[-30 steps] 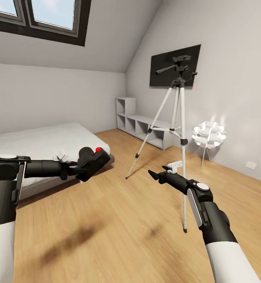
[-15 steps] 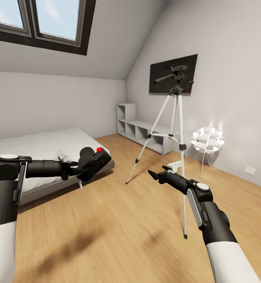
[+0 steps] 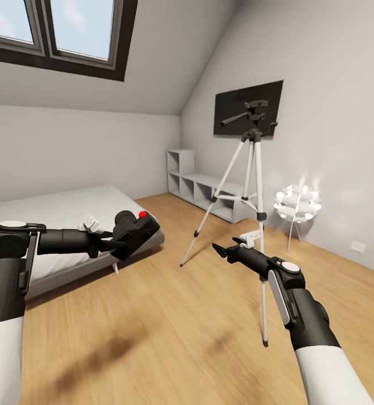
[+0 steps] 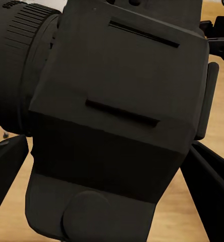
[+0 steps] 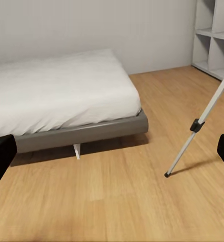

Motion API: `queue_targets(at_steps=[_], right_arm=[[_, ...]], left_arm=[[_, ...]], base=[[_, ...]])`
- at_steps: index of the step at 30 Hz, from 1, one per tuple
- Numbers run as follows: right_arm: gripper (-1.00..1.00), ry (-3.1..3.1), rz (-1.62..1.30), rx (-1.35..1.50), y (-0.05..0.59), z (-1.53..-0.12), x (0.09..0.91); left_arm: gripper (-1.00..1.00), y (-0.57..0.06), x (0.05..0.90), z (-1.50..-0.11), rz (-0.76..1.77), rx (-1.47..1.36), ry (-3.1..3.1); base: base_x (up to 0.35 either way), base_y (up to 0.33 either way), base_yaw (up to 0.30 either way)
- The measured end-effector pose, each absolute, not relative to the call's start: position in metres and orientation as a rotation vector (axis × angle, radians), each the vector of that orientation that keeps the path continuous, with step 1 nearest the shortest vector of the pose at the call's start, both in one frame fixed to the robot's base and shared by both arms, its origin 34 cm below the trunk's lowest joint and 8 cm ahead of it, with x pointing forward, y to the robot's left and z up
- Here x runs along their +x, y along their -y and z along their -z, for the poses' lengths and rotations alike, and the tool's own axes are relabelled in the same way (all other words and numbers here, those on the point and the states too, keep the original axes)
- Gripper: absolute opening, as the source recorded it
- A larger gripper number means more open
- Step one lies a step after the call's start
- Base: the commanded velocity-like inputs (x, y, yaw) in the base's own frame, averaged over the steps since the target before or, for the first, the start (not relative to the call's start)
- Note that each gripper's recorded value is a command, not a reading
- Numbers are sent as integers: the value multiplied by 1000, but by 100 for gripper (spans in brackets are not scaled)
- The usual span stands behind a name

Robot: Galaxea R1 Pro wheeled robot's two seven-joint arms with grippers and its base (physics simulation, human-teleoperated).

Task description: Attach the digital camera to the camera tripod in the bedroom.

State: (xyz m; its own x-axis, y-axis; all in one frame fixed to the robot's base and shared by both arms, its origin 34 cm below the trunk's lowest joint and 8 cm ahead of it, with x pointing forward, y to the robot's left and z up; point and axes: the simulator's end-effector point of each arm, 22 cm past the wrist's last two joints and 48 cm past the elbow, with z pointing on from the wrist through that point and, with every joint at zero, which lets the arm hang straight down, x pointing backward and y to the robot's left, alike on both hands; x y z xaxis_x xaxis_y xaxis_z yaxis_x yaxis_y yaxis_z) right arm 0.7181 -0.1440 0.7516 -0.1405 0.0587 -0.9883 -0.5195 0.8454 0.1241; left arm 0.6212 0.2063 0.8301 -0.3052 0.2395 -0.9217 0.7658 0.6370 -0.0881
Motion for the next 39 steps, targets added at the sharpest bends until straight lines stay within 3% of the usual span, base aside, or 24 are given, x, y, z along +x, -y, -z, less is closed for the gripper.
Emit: queue_targets(at_steps=[39], right_arm=[[100, -1647, -520, -365, 144, -836, 738]], left_arm=[[-100, -200, 641, -915, 670, 804, -1845]], base=[[0, 0, 0]])
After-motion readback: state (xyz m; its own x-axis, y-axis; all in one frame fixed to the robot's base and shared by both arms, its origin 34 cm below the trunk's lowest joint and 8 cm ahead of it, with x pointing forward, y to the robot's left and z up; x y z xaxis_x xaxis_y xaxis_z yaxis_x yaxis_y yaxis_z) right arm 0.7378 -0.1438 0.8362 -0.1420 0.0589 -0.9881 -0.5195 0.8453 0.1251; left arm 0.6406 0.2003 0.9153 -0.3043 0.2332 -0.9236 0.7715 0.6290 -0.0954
